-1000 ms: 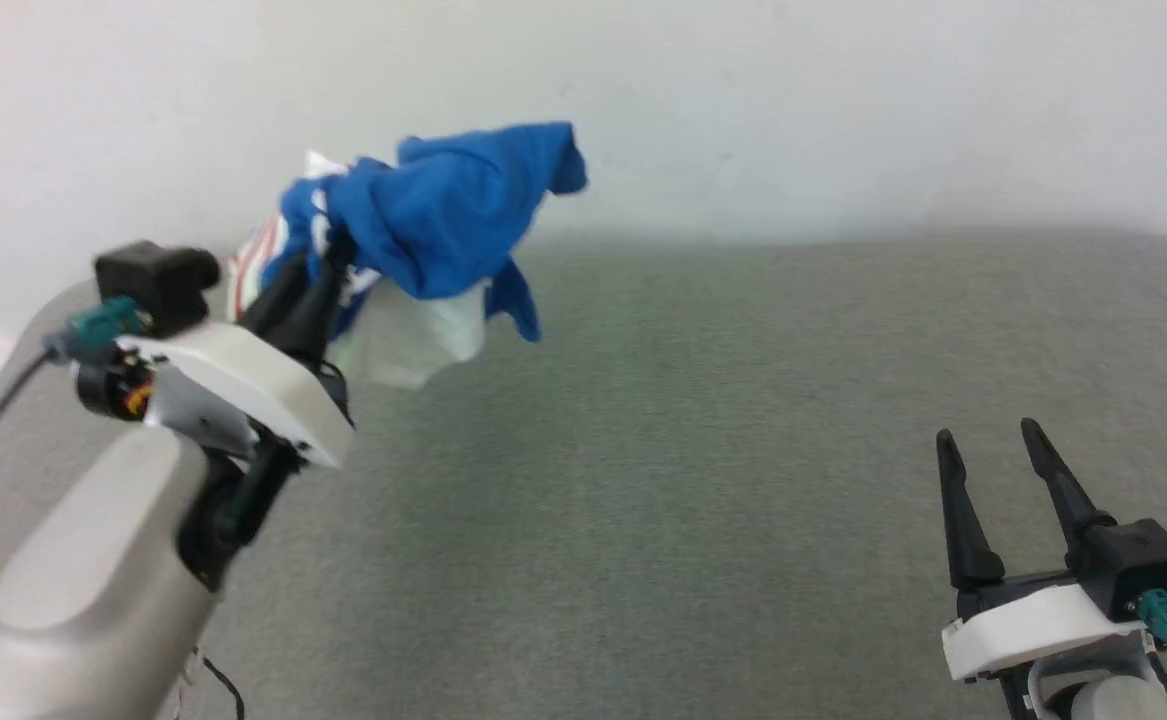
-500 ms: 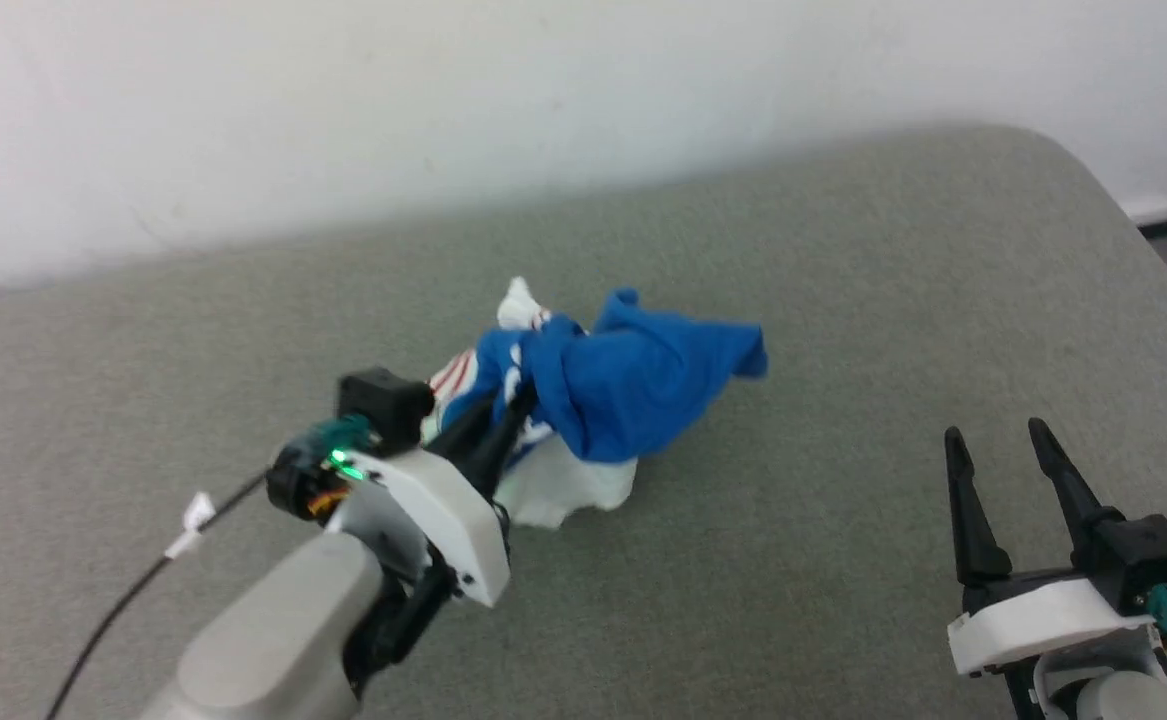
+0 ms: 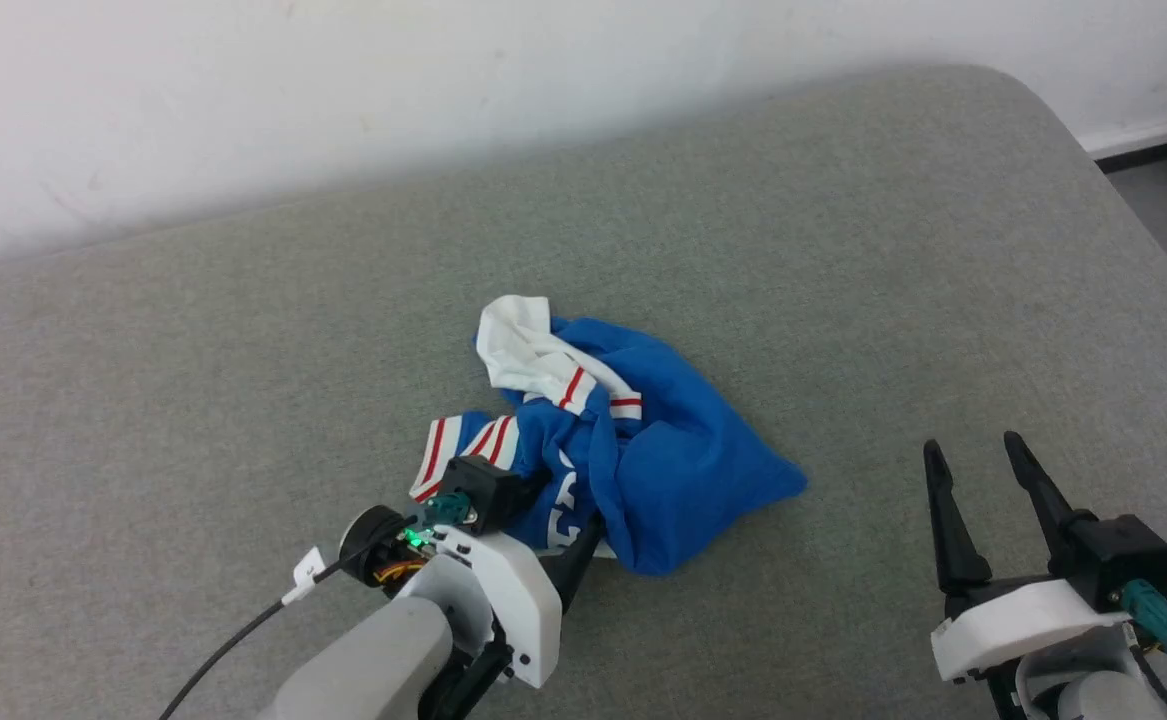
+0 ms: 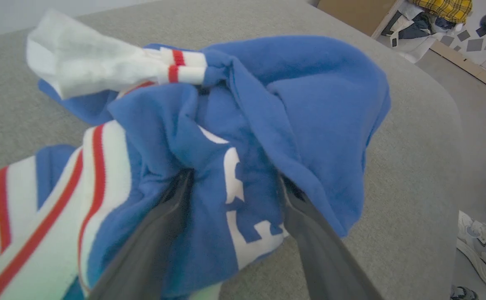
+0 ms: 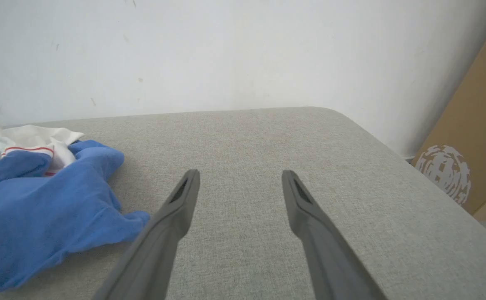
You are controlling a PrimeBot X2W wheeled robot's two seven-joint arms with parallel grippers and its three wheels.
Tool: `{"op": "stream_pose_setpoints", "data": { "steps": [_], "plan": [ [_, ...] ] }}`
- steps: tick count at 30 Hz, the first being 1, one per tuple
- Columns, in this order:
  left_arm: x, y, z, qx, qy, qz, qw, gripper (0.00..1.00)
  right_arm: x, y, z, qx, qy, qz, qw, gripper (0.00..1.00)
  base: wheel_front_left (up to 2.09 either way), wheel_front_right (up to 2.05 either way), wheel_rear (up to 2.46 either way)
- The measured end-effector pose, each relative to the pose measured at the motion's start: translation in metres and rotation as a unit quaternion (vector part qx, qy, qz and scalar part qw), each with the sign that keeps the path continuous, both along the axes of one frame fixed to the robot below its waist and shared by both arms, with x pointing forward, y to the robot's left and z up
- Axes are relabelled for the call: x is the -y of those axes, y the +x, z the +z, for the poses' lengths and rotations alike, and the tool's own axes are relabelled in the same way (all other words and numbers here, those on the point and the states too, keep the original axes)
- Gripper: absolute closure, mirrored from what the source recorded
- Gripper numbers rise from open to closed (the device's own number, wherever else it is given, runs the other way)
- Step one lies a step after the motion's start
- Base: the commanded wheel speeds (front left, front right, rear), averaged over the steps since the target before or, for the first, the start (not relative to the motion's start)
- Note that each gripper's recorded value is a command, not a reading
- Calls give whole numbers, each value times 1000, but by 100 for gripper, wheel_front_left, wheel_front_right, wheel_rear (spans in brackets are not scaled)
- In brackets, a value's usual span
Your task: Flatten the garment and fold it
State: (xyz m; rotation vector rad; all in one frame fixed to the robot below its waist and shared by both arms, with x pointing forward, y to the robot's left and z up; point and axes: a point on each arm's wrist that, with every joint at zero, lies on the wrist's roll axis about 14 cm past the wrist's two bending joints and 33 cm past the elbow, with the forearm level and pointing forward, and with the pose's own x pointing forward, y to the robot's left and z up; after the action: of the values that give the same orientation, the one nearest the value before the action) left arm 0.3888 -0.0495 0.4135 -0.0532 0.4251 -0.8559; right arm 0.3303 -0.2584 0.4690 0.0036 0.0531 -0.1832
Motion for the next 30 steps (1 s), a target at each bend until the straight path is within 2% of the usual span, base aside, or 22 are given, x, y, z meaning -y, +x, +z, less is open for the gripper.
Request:
{"op": "stream_pose_setpoints", "data": {
  "steps": [6,11,15,18,23,25,30],
  "plan": [
    [-16,8,33,54,-47,48,996,0,-11,3,5,11,1,18,1000,0,0,0,0],
    [-59,18,72,113,-74,128,983,0,-28,9,12,24,4,47,999,0,0,0,0],
    [-115,20,95,134,-96,229,959,0,-44,14,17,34,6,73,997,0,0,0,0],
    [-149,9,105,166,-86,271,944,0,-60,20,22,43,7,98,994,0,0,0,0],
    [-196,-14,127,209,-100,357,905,0,-79,26,34,63,12,126,990,0,0,0,0],
    [-206,-25,127,220,-97,380,893,0,-83,26,36,65,15,132,989,0,0,0,0],
    [-216,-50,118,219,-99,406,882,0,-93,27,32,59,19,147,987,0,0,0,0]
  ]
}}
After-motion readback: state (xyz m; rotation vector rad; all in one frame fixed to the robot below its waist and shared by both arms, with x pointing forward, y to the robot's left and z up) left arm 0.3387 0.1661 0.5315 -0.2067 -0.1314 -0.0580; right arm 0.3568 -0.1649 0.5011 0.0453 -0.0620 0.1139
